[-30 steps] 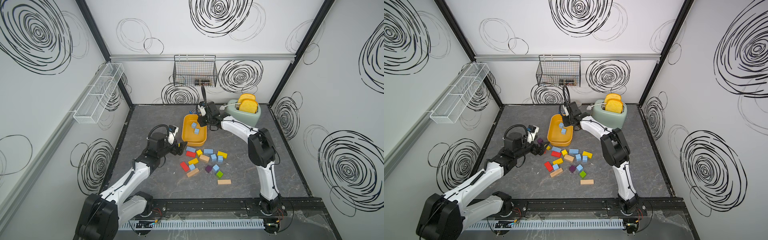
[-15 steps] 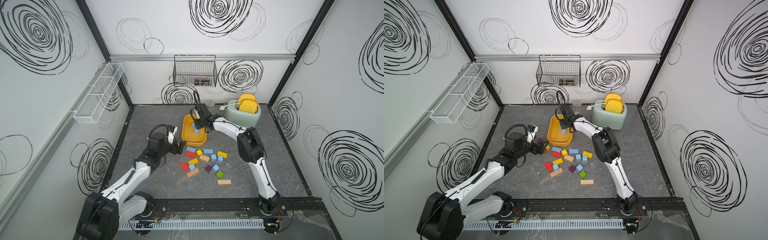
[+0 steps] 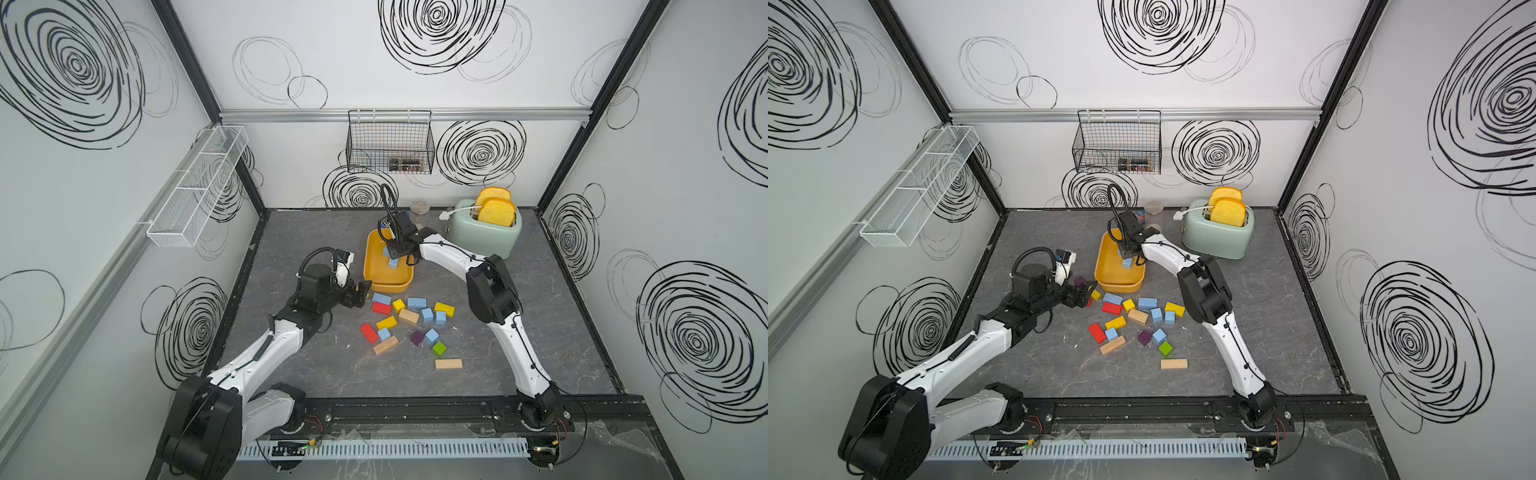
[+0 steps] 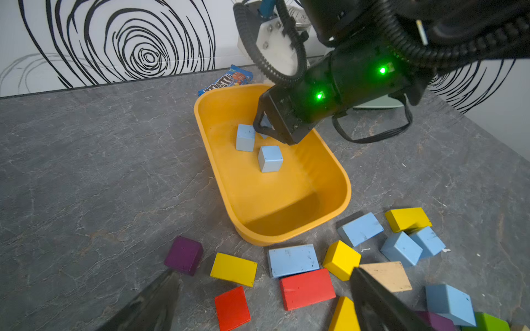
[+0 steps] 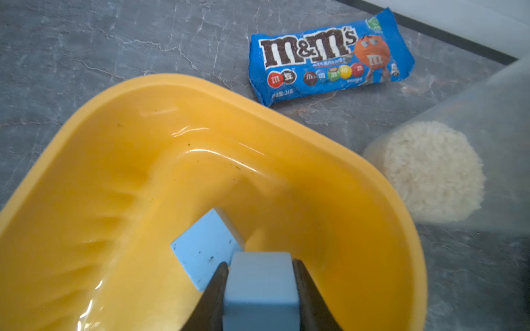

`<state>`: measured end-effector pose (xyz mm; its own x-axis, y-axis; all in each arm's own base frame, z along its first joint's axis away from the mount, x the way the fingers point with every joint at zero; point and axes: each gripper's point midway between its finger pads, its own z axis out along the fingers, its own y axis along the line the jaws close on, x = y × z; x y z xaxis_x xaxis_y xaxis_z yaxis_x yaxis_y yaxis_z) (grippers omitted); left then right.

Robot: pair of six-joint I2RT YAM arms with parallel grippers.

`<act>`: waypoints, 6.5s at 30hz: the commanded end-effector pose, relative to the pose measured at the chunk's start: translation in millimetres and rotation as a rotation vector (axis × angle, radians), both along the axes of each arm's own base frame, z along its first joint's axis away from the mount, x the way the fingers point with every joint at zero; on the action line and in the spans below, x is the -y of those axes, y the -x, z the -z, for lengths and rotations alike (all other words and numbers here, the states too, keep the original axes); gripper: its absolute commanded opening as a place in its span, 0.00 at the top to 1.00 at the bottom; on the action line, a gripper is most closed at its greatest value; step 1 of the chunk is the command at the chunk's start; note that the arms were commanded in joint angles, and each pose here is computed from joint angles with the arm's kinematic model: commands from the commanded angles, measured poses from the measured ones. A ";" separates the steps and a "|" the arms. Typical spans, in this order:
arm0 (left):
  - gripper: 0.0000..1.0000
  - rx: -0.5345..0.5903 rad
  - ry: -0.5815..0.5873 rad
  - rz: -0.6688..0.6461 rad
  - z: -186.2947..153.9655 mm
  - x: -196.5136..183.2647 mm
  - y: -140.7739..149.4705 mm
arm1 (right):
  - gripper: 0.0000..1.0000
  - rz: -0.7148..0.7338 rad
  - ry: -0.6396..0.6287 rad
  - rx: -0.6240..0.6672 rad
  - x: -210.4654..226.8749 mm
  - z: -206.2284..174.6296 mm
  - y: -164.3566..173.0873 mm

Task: Pick out the blue building blocks
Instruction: Place the building block in the storage box, then pick up the building block from the center of the board.

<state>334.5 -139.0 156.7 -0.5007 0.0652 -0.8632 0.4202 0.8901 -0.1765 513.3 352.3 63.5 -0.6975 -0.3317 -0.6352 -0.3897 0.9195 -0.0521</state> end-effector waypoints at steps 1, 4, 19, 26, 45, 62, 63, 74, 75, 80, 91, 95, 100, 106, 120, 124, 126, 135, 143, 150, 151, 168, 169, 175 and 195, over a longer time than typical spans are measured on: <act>0.04 0.042 0.030 -0.011 -10.5 -0.6 -6.3 | 0.75 0.007 0.026 -0.015 -0.1 3.4 1.3; 0.04 0.036 0.027 -0.013 -9.1 -1.0 -6.3 | 0.72 0.000 0.011 -0.021 -3.5 1.8 2.7; 0.04 0.044 0.031 -0.020 -14.1 -3.4 -2.5 | 0.54 -0.004 -0.022 0.001 -9.0 -21.2 5.7; 0.04 0.050 0.019 -0.022 -17.0 -4.3 -1.3 | 0.35 0.001 -0.059 0.014 -12.5 -43.3 9.6; 0.04 0.170 -0.054 0.004 -65.8 -6.7 13.6 | 0.02 -0.063 -0.360 0.193 9.7 -166.0 52.1; 0.04 0.271 -0.143 0.232 -75.0 35.4 60.6 | 0.02 0.018 -0.474 0.164 109.1 -185.4 117.7; 0.04 0.270 -0.145 0.249 -73.3 39.6 63.3 | 0.02 0.027 -0.467 0.160 112.9 -183.2 121.4; 0.04 0.257 -0.179 0.416 -53.4 82.3 88.2 | 0.04 0.116 -0.409 0.030 145.2 -132.5 165.6; 0.04 0.255 -0.178 0.426 -51.8 84.7 90.0 | 0.05 0.121 -0.405 0.016 147.1 -126.5 169.4; 0.04 0.243 -0.173 0.455 -44.6 94.4 95.8 | 0.12 0.143 -0.376 -0.050 154.9 -97.4 184.2; 0.04 0.216 -0.175 0.484 -29.5 102.8 100.7 | 0.29 0.211 -0.321 -0.265 160.8 -37.2 211.5; 0.04 0.217 -0.140 0.520 -33.1 109.9 106.0 | 0.33 0.220 -0.309 -0.312 158.9 -19.7 217.1; 0.04 0.195 -0.142 0.524 -25.0 112.3 104.7 | 0.38 0.221 -0.310 -0.348 153.9 -7.8 224.2; 0.04 0.165 -0.153 0.533 -13.0 114.1 104.8 | 0.41 0.228 -0.309 -0.380 151.3 6.0 234.4; 0.04 0.146 -0.170 0.530 -5.3 113.5 102.1 | 0.42 0.218 -0.289 -0.421 145.1 24.0 242.4; 0.04 0.147 -0.173 0.527 -5.2 113.1 101.6 | 0.43 0.214 -0.290 -0.431 140.7 27.6 244.2; 0.04 0.147 -0.176 0.524 -5.2 112.7 100.8 | 0.42 0.212 -0.287 -0.439 139.0 30.2 245.1; 0.04 0.150 -0.180 0.524 -5.9 112.5 99.9 | 0.46 0.226 -0.232 -0.445 142.2 38.7 246.5; 0.04 0.146 -0.183 0.522 -4.6 112.1 99.2 | 0.46 0.243 -0.175 -0.433 150.2 41.7 248.0; 0.04 0.146 -0.184 0.517 -4.7 111.2 98.7 | 0.47 0.257 -0.174 -0.389 155.4 32.6 244.7; 0.04 0.148 -0.182 0.517 -5.6 111.4 98.5 | 0.46 0.258 -0.178 -0.382 155.4 30.5 244.4; 0.04 0.150 -0.178 0.508 -7.1 110.4 97.8 | 0.43 0.207 -0.215 -0.399 148.4 29.9 254.1; 0.04 0.149 -0.180 0.507 -6.5 110.2 97.5 | 0.42 0.206 -0.216 -0.401 148.1 30.3 254.3; 0.04 0.145 -0.182 0.506 -5.2 110.1 97.2 | 0.42 0.222 -0.176 -0.421 151.8 39.5 255.3; 0.04 0.144 -0.195 0.500 -4.3 108.3 94.9 | 0.57 0.231 -0.088 -0.384 158.8 42.0 246.4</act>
